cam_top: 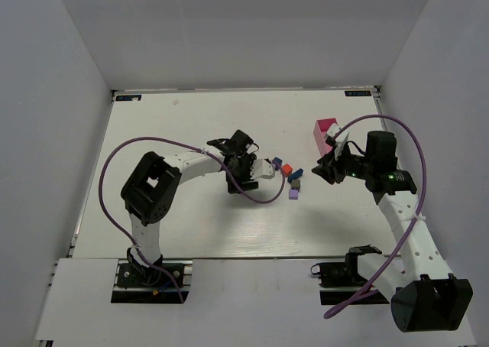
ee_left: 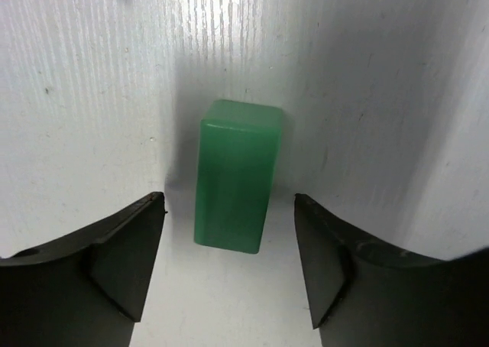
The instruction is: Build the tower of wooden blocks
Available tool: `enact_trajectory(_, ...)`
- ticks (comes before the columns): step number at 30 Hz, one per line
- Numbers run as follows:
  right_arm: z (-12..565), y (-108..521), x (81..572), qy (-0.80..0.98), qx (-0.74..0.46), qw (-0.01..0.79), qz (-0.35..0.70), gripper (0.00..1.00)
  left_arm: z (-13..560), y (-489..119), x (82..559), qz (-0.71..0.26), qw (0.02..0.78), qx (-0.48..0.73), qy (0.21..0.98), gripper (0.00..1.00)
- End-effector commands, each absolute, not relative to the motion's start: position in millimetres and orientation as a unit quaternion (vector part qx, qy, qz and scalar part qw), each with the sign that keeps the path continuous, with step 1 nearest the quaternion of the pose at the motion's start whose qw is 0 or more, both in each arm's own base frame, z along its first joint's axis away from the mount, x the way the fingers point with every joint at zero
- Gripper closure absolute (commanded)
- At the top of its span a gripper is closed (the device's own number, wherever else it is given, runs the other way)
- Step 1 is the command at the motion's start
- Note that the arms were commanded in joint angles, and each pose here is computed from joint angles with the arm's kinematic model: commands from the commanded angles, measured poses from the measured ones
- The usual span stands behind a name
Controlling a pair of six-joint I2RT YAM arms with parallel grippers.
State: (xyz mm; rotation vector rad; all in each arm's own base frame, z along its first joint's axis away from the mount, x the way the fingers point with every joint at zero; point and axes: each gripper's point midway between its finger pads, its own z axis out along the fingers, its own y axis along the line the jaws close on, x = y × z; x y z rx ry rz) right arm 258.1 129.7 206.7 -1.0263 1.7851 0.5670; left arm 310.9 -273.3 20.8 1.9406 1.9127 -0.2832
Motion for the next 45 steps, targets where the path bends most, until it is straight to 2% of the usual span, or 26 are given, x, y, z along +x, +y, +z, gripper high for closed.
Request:
enact_trajectory(1,205,131,253,0.731,-0.423,0.479,0.242,0.57,50,-276,317,-0.097,0.236,0.686,0.681,0.18)
enact_trajectory(7,204,130,254,0.731,-0.423,0.479,0.237,0.54,72,-275,322,-0.085,0.265,0.672,0.687,0.12)
enact_trajectory(13,197,130,253,0.724,-0.442,0.475,0.233,0.48,133,-278,325,-0.077,0.341,0.632,0.691,0.10)
enact_trajectory(19,183,145,230,0.634,-0.563,0.466,0.254,0.43,202,-275,324,-0.099,0.436,0.498,0.744,0.10)
enact_trajectory(24,172,158,218,0.532,-0.664,0.466,0.242,0.39,217,-253,300,-0.148,0.414,0.336,0.833,0.10)
enact_trajectory(27,160,160,232,0.530,-0.689,0.441,0.225,0.39,210,-240,280,-0.165,0.404,0.288,0.852,0.10)
enact_trajectory(28,164,162,239,0.523,-0.704,0.434,0.206,0.38,225,-238,276,-0.180,0.434,0.276,0.838,0.10)
enact_trajectory(31,156,168,261,0.509,-0.735,0.415,0.166,0.38,216,-224,270,-0.175,0.462,0.258,0.830,0.10)
enact_trajectory(33,148,173,271,0.500,-0.750,0.405,0.153,0.36,219,-209,265,-0.166,0.489,0.238,0.823,0.03)
enact_trajectory(36,140,185,290,0.485,-0.766,0.406,0.113,0.35,238,-194,265,-0.153,0.525,0.229,0.805,0.01)
enact_trajectory(45,93,222,318,0.422,-0.837,0.340,0.071,0.37,237,-177,255,-0.134,0.537,0.232,0.800,0.00)
